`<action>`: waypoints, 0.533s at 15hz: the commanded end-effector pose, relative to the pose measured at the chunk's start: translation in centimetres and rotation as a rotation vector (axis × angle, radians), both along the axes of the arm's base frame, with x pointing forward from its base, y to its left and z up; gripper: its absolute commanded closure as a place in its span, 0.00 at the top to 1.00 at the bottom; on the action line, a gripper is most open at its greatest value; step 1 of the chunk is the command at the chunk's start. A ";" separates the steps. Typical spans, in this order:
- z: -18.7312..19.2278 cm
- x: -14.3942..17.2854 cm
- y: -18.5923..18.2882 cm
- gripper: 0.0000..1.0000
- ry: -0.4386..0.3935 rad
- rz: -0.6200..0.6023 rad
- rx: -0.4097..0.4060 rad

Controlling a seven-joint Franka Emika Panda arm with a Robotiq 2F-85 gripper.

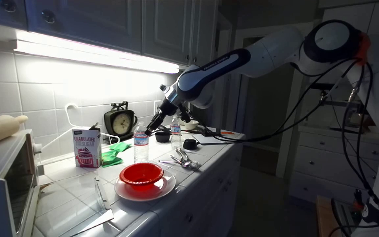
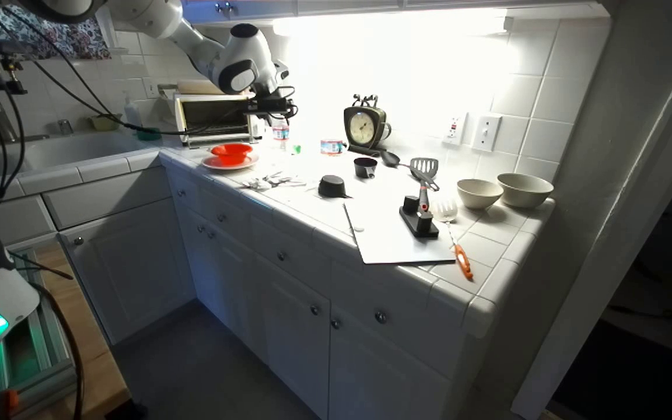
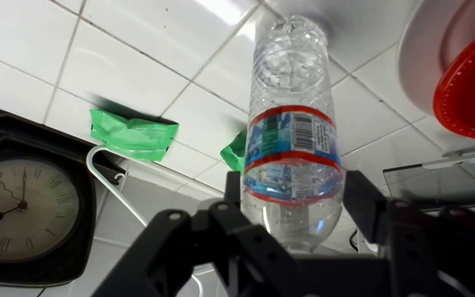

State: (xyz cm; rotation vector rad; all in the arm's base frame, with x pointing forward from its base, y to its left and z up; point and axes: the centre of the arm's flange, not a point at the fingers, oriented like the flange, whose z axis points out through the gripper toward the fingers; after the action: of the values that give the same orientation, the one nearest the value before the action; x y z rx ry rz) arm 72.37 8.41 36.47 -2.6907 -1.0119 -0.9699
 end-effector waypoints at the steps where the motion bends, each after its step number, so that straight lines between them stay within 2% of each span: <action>1: -0.1 1.0 0.1 0.98 -0.012 0.024 -0.012; 8: -1.4 2.4 1.4 1.00 -0.035 0.095 -0.004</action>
State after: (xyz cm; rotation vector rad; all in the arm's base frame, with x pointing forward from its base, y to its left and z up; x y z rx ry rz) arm 73.07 9.18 35.83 -2.6569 -1.0843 -0.9832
